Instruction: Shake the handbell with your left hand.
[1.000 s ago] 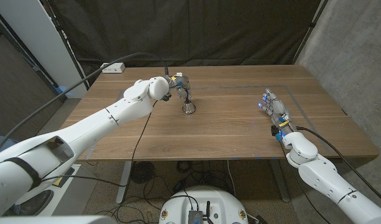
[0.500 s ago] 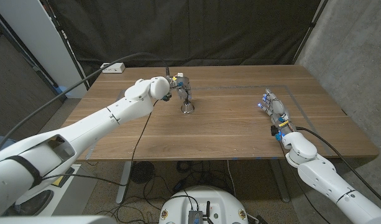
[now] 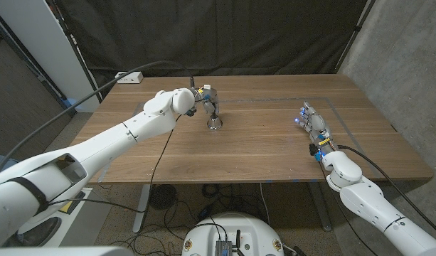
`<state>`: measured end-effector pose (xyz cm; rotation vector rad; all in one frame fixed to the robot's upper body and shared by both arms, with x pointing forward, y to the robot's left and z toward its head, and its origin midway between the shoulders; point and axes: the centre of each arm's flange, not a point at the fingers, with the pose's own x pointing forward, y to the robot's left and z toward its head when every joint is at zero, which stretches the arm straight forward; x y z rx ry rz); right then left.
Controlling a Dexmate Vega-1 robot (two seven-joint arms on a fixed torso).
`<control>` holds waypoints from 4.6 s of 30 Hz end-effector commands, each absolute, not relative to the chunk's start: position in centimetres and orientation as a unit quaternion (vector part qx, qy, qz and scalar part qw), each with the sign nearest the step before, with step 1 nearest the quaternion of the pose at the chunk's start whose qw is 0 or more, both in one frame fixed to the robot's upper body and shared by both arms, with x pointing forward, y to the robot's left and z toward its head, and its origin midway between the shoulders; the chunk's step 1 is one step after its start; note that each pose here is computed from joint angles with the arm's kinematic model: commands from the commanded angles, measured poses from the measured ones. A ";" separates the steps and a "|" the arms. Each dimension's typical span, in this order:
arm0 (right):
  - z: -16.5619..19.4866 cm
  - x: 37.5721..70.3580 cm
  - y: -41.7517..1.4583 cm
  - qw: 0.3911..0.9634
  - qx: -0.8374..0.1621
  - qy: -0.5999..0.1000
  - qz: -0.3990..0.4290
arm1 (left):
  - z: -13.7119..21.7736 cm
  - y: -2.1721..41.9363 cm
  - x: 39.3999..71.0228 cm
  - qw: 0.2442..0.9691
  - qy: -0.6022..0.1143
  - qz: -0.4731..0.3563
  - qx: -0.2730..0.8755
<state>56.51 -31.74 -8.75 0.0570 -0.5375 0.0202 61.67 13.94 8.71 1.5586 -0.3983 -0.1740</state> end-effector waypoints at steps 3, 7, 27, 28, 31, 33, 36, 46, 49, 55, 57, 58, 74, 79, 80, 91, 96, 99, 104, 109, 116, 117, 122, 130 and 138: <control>-8.6 56.4 -31.7 0.963 0.027 -0.267 0.011 | 8.6 14.1 61.6 0.689 -0.174 -0.087 0.699; -8.6 56.4 -31.7 0.963 0.026 -0.267 0.011 | 8.6 14.3 61.5 0.690 -0.173 -0.087 0.698; -8.7 56.4 -31.7 0.964 0.026 -0.265 0.011 | 8.3 15.0 61.1 0.696 -0.177 -0.051 0.694; -8.7 56.4 -31.7 0.964 0.026 -0.265 0.011 | 8.3 15.0 61.1 0.696 -0.178 -0.050 0.694; -8.7 56.5 -31.6 0.964 0.027 -0.264 0.011 | 8.3 15.0 61.1 0.696 -0.180 -0.049 0.694; -8.8 56.5 -31.6 0.964 0.028 -0.264 0.012 | 8.3 15.0 61.1 0.698 -0.180 -0.050 0.692; -8.8 56.6 -31.6 0.964 0.028 -0.264 0.011 | 8.2 15.1 61.2 0.699 -0.180 -0.049 0.690; -8.6 56.4 -31.6 0.963 0.026 -0.267 0.007 | 8.2 15.6 60.8 0.714 -0.205 -0.050 0.668; -8.5 56.3 -31.6 0.963 0.026 -0.269 0.007 | 8.3 15.9 60.5 0.721 -0.219 -0.043 0.657; -8.4 56.3 -31.4 0.962 0.024 -0.272 0.008 | 8.6 17.0 59.5 0.743 -0.255 -0.029 0.617; -8.4 56.3 -31.3 0.962 0.025 -0.273 0.008 | 8.6 17.5 59.3 0.754 -0.272 -0.027 0.597; -8.4 56.3 -31.3 0.962 0.025 -0.273 0.008 | 8.7 17.8 59.1 0.759 -0.280 -0.025 0.588; -8.1 56.4 -30.1 0.954 0.017 -0.300 0.018 | 8.1 21.0 56.4 0.801 -0.354 0.017 0.483; -7.9 56.2 -29.5 0.949 0.012 -0.315 0.020 | 7.4 22.7 55.6 0.819 -0.363 0.017 0.443; -7.9 56.2 -29.5 0.949 0.012 -0.315 0.020 | 7.4 22.7 55.6 0.819 -0.364 0.016 0.443; -7.4 55.8 -27.6 0.941 -0.017 -0.339 0.018 | 5.8 25.7 53.3 0.851 -0.402 0.020 0.336; -7.5 56.0 -26.2 0.938 -0.016 -0.345 0.025 | 4.9 27.0 52.5 0.864 -0.407 0.010 0.296; -7.6 56.0 -25.6 0.937 -0.013 -0.348 0.025 | 4.4 27.7 52.6 0.875 -0.406 -0.018 0.265; -7.7 55.7 -25.3 0.936 -0.002 -0.350 0.024 | 3.3 28.4 52.9 0.889 -0.404 -0.043 0.213; -7.7 55.6 -25.3 0.937 -0.003 -0.348 0.033 | 1.9 28.8 53.0 0.896 -0.409 -0.045 0.168; -7.4 55.3 -25.1 0.936 -0.001 -0.348 0.048 | -0.2 29.9 53.4 0.905 -0.414 -0.064 0.080; -7.3 55.3 -25.1 0.936 -0.004 -0.348 0.050 | -0.5 30.2 53.4 0.905 -0.415 -0.059 0.071; -7.0 55.5 -25.0 0.936 -0.006 -0.346 0.057 | -1.8 31.5 53.4 0.914 -0.401 -0.020 0.058; -6.9 55.8 -24.7 0.937 -0.013 -0.345 0.057 | -3.4 32.6 55.3 0.929 -0.364 -0.056 0.032; -7.1 56.5 -24.3 0.941 -0.013 -0.331 0.074 | -4.1 32.6 56.7 0.935 -0.343 -0.090 0.003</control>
